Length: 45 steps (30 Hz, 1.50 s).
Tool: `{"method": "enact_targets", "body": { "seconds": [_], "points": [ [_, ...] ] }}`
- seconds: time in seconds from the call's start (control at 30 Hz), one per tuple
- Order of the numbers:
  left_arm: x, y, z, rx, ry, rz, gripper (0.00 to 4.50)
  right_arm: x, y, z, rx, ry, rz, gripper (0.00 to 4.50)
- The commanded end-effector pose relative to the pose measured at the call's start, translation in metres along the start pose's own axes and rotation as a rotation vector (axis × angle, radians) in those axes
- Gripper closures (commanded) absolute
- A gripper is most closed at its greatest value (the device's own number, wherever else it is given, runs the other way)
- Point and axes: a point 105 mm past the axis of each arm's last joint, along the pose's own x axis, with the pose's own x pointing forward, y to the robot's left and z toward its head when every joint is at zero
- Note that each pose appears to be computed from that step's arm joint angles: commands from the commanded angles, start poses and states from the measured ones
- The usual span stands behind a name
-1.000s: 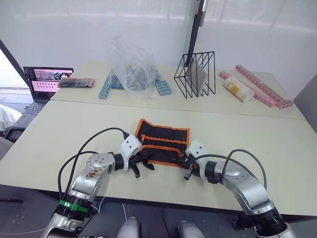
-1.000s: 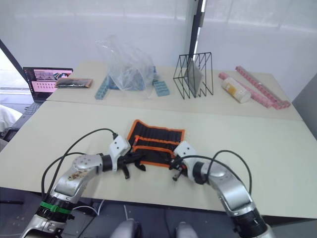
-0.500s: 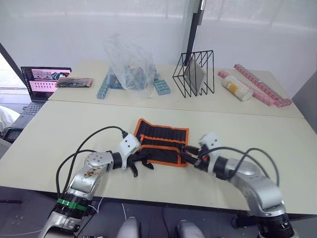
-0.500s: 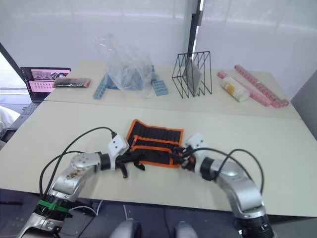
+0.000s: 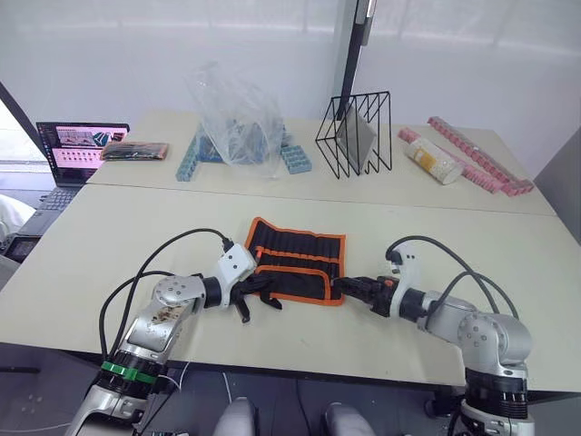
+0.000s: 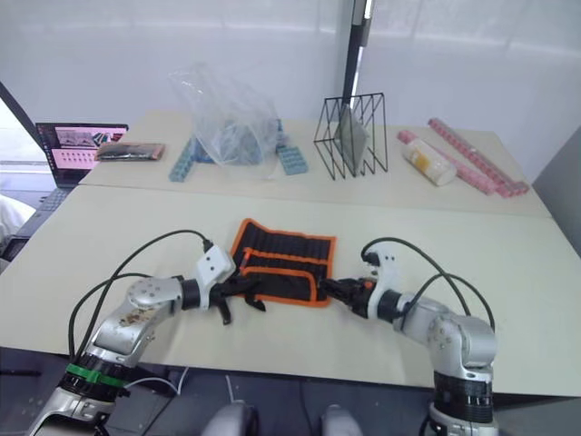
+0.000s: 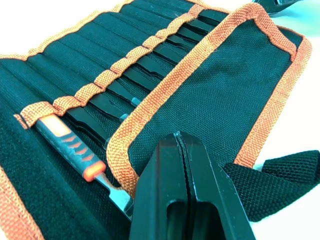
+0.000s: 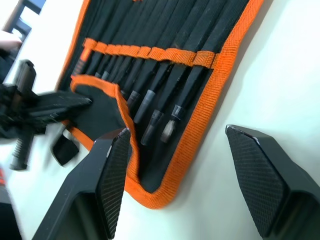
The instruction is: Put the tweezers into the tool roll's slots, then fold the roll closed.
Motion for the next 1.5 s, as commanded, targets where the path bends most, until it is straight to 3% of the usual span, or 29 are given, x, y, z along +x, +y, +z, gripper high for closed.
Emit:
{"method": "enact_targets", "body": {
  "seconds": [0.03, 0.3, 0.43, 0.63, 0.9, 1.1, 1.37, 1.5],
  "points": [
    [-0.001, 0.004, 0.007, 0.035, -0.012, 0.005, 4.50, 0.004, 0.001, 0.001, 0.103, 0.000, 0.032, 1.26],
    [-0.003, 0.006, 0.007, 0.040, -0.006, 0.015, 4.50, 0.006, -0.005, 0.012, 0.193, -0.042, 0.037, 1.26],
    [-0.004, 0.006, 0.006, 0.042, -0.002, 0.018, 4.50, 0.007, -0.003, 0.008, 0.204, -0.034, 0.046, 2.37],
    [-0.005, 0.007, 0.005, 0.046, 0.004, 0.018, 4.50, 0.008, -0.004, 0.010, 0.222, -0.054, 0.044, 4.46],
    [-0.006, 0.007, 0.005, 0.047, 0.006, 0.018, 4.50, 0.006, 0.000, 0.013, 0.239, -0.080, 0.072, 4.49],
    [-0.013, 0.013, 0.012, 0.054, -0.002, 0.033, 4.50, 0.007, 0.017, 0.022, 0.240, -0.103, 0.147, 4.49],
    [-0.048, 0.010, 0.051, -0.046, -0.163, -0.023, 4.50, 0.011, 0.051, 0.035, 0.179, -0.121, 0.222, 4.49],
    [-0.068, 0.005, 0.051, -0.119, -0.197, -0.042, 4.50, 0.011, 0.058, 0.039, 0.162, -0.126, 0.223, 4.49]
  ]
}}
